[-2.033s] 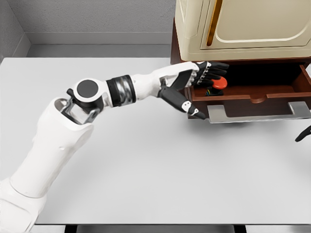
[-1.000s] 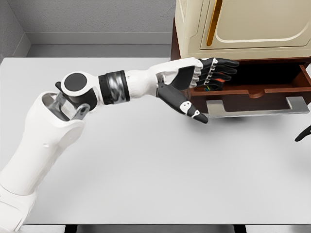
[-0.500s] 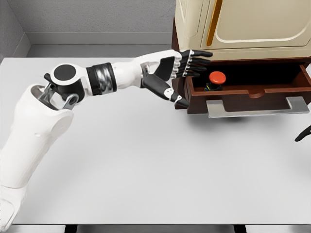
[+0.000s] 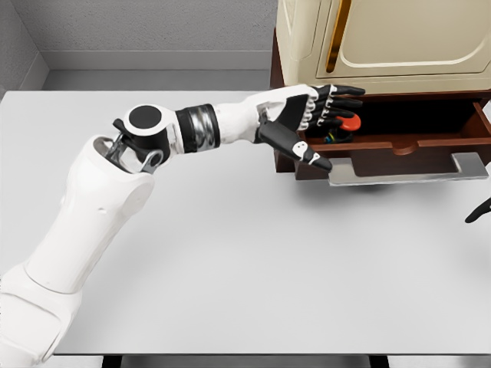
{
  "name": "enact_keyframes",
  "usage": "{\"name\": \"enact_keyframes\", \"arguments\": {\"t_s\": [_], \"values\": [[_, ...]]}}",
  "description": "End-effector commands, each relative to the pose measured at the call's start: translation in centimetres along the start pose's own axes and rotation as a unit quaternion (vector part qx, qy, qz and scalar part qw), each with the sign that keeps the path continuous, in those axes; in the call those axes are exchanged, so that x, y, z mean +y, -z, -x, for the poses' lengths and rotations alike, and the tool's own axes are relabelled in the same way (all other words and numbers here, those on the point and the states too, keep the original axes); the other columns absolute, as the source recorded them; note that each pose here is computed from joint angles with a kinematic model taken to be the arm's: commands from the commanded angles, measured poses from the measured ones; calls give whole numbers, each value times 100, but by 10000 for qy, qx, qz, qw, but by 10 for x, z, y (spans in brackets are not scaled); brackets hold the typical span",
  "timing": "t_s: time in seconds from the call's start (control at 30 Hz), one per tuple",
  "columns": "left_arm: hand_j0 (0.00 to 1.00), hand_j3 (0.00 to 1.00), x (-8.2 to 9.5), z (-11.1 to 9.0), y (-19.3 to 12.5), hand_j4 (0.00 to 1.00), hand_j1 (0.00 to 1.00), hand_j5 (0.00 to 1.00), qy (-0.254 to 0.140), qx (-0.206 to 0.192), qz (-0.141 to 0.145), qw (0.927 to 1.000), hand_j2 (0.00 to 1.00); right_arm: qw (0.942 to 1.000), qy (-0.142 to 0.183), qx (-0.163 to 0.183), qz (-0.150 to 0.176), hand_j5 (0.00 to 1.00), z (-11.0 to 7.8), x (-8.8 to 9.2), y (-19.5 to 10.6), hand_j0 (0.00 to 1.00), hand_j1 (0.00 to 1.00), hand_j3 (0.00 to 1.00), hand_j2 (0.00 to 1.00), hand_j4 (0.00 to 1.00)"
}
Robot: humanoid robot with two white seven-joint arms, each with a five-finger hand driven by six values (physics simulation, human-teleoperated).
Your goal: Put the switch into the drawer with left arm, and close the drawer with right arm
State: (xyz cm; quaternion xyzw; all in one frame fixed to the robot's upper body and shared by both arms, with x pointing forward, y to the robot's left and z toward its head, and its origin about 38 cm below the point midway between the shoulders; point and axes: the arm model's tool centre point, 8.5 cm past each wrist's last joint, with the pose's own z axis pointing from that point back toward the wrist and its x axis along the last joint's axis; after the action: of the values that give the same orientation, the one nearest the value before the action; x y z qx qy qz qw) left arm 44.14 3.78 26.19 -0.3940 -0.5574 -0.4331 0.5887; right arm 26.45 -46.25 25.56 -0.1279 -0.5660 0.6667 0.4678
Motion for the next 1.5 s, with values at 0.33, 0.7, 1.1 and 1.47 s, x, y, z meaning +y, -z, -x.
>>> {"name": "enact_keyframes", "arguments": {"t_s": [0.33, 0.7, 1.1, 1.47], "values": [[100, 100, -20, -15, 48, 100, 100, 100, 225, -34, 229, 9995, 100, 10000, 28, -7, 18, 63, 0, -1, 0, 63, 63, 63, 63, 63], [100, 100, -38, -77, -27, 100, 100, 100, 1788, -1283, 282, 9751, 100, 10000, 16, -15, 9, 59, 0, -1, 1, 59, 59, 59, 59, 59], [100, 100, 17, 26, -311, 100, 100, 100, 3813, -1434, -1977, 8916, 100, 9999, -45, -153, -12, 60, -3, -5, 12, 60, 60, 60, 60, 60], [100, 100, 58, 132, -385, 100, 100, 100, 2683, -114, -3161, 9099, 100, 9993, -203, -290, -97, 60, -6, -13, 25, 60, 60, 60, 60, 60]]}}
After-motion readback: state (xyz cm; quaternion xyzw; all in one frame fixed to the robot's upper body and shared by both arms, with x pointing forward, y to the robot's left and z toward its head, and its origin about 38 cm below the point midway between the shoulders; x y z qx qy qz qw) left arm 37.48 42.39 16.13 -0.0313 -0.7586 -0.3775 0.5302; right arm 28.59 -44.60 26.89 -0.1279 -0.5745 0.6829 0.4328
